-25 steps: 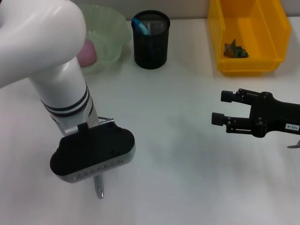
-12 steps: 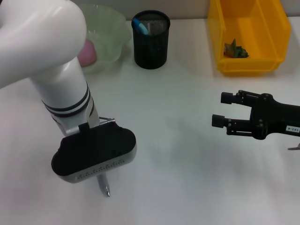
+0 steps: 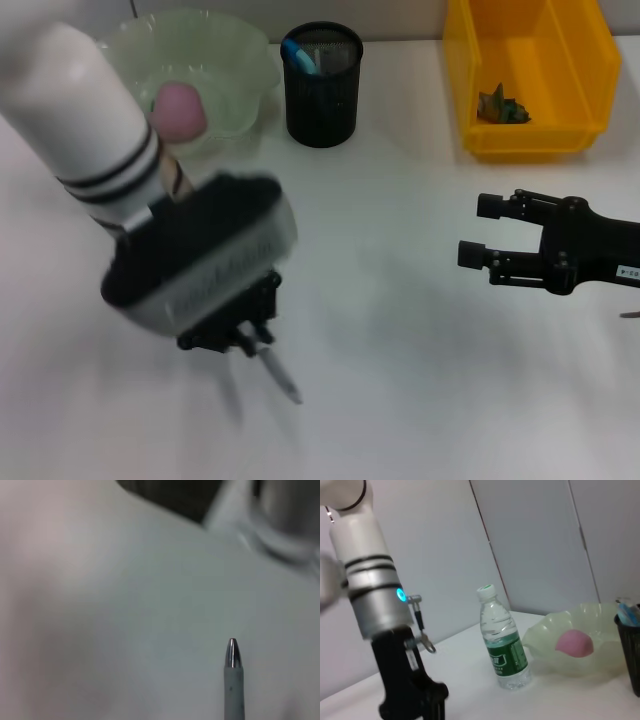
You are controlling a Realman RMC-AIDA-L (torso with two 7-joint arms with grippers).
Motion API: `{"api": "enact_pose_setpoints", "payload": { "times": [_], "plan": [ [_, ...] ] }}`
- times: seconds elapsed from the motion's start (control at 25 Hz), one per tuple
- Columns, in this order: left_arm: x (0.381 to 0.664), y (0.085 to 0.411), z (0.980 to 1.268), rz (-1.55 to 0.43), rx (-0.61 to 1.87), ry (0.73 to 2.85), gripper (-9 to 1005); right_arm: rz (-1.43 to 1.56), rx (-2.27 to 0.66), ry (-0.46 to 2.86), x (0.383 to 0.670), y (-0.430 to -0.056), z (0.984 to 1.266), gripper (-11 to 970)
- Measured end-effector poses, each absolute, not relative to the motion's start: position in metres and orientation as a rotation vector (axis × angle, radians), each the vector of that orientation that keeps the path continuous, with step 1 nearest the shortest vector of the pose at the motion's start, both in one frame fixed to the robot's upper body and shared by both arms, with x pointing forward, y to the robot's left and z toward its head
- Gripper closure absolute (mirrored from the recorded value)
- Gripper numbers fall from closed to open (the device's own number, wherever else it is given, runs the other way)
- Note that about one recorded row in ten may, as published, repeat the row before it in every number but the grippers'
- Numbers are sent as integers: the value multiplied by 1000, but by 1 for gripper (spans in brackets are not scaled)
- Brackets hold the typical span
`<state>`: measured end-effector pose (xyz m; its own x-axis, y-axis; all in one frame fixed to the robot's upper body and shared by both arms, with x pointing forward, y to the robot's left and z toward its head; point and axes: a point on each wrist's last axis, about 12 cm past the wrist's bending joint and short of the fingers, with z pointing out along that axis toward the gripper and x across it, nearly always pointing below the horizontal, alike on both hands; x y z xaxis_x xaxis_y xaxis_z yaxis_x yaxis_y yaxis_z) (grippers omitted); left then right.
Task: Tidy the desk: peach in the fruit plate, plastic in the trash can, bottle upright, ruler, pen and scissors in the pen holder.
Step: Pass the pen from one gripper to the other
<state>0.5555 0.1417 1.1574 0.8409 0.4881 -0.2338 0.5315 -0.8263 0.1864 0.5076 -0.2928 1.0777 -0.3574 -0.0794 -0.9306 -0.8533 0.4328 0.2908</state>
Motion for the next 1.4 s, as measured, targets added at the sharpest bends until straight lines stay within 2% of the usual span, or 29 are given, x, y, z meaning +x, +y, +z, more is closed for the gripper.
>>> {"api": "enact_pose_setpoints", "payload": {
  "times": [0.16,0.4,0.56,0.64,0.68,0.84,1.0,1.28,1.32,1.4],
  "plan": [
    [564,154,1167,-422,2542,921,856,1020,-790,1743,506,-300,1079,167],
    [575,176,1166,-671,2127,1155,856,988,-758,1721,506,-314,1085,169],
    [576,185,1157,-907,1756,1308,856,938,-784,1692,505,-317,1085,169],
    [576,186,1154,-949,1689,1334,857,914,-806,1684,505,-318,1084,170],
    [573,187,1144,-1093,1468,1404,857,903,-817,1681,505,-320,1084,170],
    [564,188,1127,-1231,1232,1447,856,888,-840,1674,503,-322,1082,171],
    [552,192,1108,-1341,951,1448,856,878,-882,1642,499,-319,1078,172],
    [527,200,1077,-1403,520,1450,856,916,-900,1571,488,-309,1068,173],
    [521,201,1068,-1410,399,1470,856,918,-909,1538,484,-301,1063,174],
    [519,200,1065,-1412,353,1481,856,915,-916,1522,482,-297,1060,174]
  ]
}}
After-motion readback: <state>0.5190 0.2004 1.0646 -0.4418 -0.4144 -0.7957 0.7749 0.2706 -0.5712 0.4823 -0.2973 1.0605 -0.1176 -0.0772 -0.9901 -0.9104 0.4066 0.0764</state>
